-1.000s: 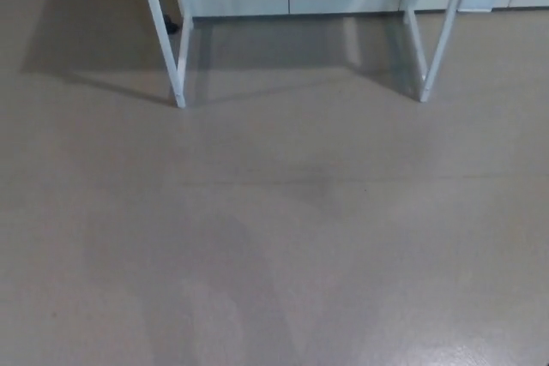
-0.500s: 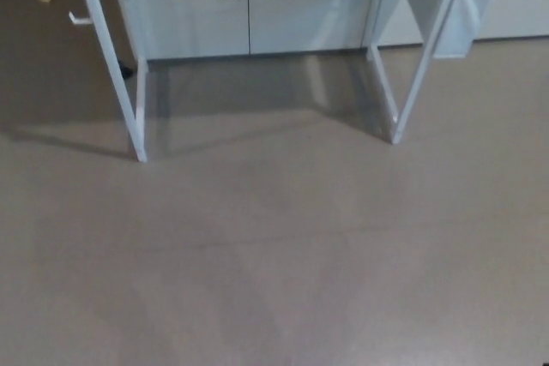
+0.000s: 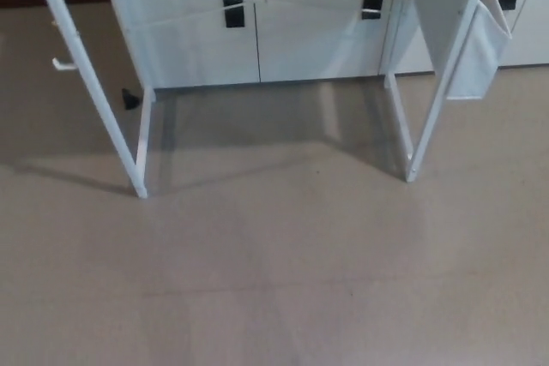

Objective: The robot walks towards a file tray kept in the middle of a desk and uses its right hand to grab a tray and pulls it out towards itself

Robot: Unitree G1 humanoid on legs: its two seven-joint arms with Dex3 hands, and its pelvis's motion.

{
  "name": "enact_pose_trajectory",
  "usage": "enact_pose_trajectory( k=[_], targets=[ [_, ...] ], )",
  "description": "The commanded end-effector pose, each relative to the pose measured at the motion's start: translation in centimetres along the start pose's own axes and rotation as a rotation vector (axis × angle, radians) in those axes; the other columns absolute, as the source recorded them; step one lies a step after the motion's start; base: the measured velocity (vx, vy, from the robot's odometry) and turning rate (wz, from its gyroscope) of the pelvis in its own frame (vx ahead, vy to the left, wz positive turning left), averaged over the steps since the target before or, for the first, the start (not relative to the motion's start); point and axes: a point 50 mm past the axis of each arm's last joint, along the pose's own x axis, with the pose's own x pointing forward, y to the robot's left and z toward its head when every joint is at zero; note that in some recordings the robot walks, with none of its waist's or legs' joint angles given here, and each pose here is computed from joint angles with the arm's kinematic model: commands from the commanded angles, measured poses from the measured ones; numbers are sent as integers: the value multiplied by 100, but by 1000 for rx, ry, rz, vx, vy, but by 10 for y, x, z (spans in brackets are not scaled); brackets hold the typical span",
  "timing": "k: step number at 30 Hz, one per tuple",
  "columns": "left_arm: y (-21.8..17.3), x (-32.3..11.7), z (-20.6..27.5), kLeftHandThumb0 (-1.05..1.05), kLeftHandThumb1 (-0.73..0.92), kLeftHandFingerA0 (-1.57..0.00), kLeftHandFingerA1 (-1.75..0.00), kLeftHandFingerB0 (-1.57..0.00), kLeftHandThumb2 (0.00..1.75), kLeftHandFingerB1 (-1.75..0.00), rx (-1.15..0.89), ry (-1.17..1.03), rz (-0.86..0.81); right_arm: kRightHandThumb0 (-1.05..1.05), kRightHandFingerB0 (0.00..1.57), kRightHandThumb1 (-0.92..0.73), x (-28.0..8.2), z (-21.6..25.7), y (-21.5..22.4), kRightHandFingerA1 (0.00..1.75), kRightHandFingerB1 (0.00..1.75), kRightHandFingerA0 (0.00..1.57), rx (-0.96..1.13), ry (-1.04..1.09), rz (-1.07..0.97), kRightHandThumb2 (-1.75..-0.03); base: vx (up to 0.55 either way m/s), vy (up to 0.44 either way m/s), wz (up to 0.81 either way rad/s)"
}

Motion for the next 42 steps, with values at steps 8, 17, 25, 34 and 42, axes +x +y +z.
enact_pose_trajectory(
  k=[8, 17, 25, 34, 42],
  targets=[
    [4, -1, 6, -37, 36, -51, -49, -41, 65, -43, 46, -61, -9, -50, 61, -40, -7, -8, 1, 53, 46, 76, -21, -20, 15, -53, 428, 78, -17],
    [0, 0, 10, -37, 37, -51, -48, -41, 65, -43, 48, -82, -30, -49, 61, -41, -8, -11, 3, 51, 46, 76, -39, -14, 25, -53, 274, -82, 13],
    [-8, 0, 11, -23, 45, -55, -40, -44, 54, -35, 26, -96, -113, -54, 57, -31, -9, -11, 5, 62, 56, 75, -35, -18, 26, -72, 284, -216, 9],
    [-19, -5, 8, -26, 45, -58, -41, -46, 53, -35, 74, -135, -193, -53, 61, -41, -12, -17, 7, 52, 45, 72, -91, -13, 35, -53, 153, 28, -5],
    [-21, -8, 3, -25, 46, -57, -41, -43, 54, -35, 106, -127, -226, -52, 62, -40, -16, -21, 10, 52, 45, 74, -113, -8, 42, -53, 192, 125, 4]
  ],
)
